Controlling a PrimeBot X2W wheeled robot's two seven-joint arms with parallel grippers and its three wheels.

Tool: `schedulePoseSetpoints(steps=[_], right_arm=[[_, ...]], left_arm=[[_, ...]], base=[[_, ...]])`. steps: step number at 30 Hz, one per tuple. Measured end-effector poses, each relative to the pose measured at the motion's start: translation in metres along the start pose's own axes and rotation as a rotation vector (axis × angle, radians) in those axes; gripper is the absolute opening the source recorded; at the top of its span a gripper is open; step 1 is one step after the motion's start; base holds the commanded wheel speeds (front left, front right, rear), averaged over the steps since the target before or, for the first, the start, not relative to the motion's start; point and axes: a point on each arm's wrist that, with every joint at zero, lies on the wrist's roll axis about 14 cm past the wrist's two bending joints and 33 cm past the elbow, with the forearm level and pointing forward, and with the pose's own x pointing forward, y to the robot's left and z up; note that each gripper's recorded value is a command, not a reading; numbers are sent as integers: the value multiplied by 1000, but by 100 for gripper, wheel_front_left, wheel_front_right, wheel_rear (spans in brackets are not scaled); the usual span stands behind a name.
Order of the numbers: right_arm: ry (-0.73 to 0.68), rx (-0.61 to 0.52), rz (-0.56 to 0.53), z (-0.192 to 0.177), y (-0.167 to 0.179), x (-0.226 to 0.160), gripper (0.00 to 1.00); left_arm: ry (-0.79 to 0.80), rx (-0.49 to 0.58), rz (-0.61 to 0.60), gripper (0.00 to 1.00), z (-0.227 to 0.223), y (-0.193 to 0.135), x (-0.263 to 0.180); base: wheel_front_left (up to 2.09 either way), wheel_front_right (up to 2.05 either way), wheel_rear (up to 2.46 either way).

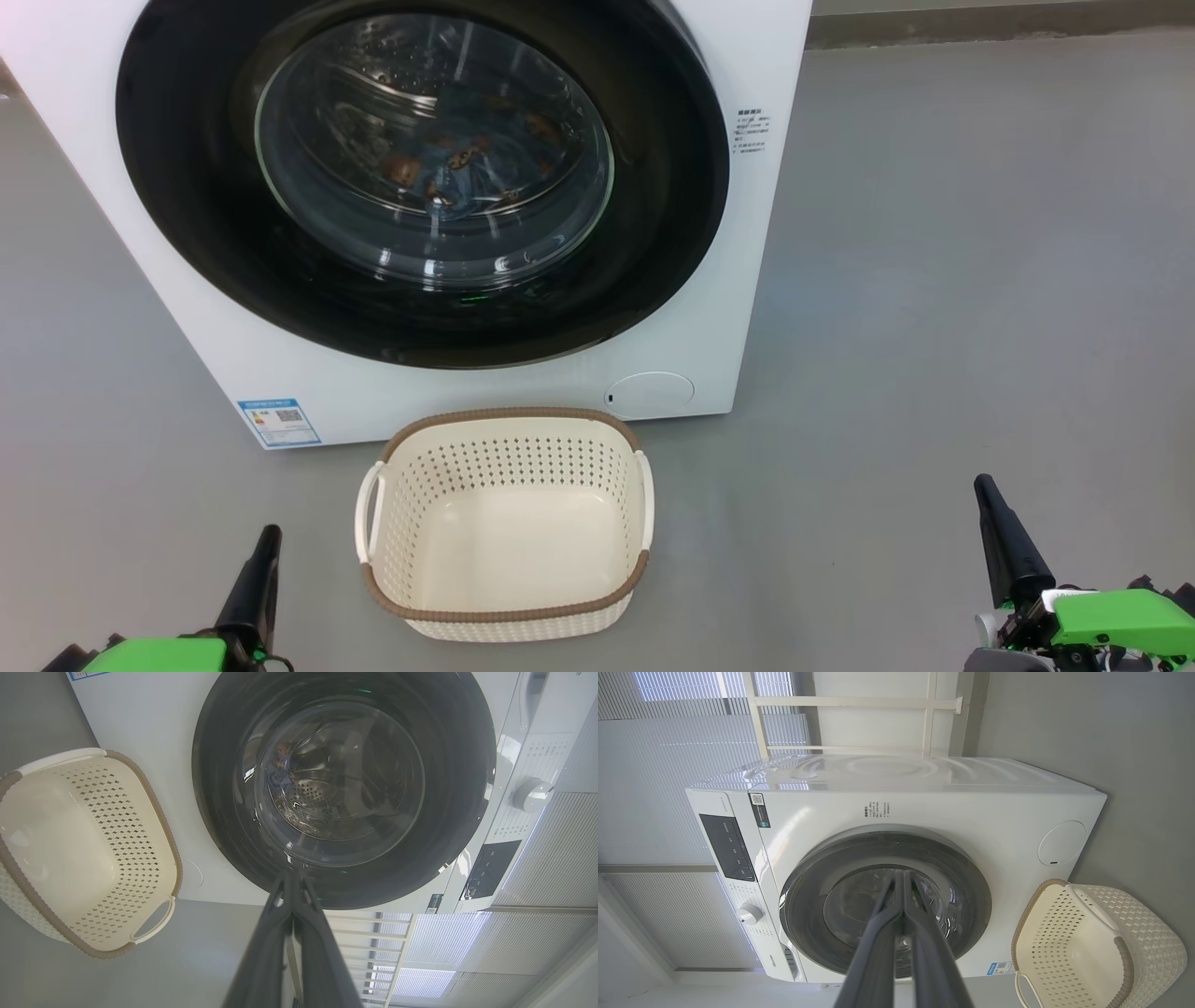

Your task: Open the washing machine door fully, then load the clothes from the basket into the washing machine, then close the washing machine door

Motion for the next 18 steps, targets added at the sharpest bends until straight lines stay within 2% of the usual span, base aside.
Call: schedulePoseSetpoints(steps=[18], right_arm=[[-3, 0, 0, 1, 0, 0, 0]], left_arm=[[0, 0, 0, 0, 0, 0, 0]], base=[[0, 0, 0]])
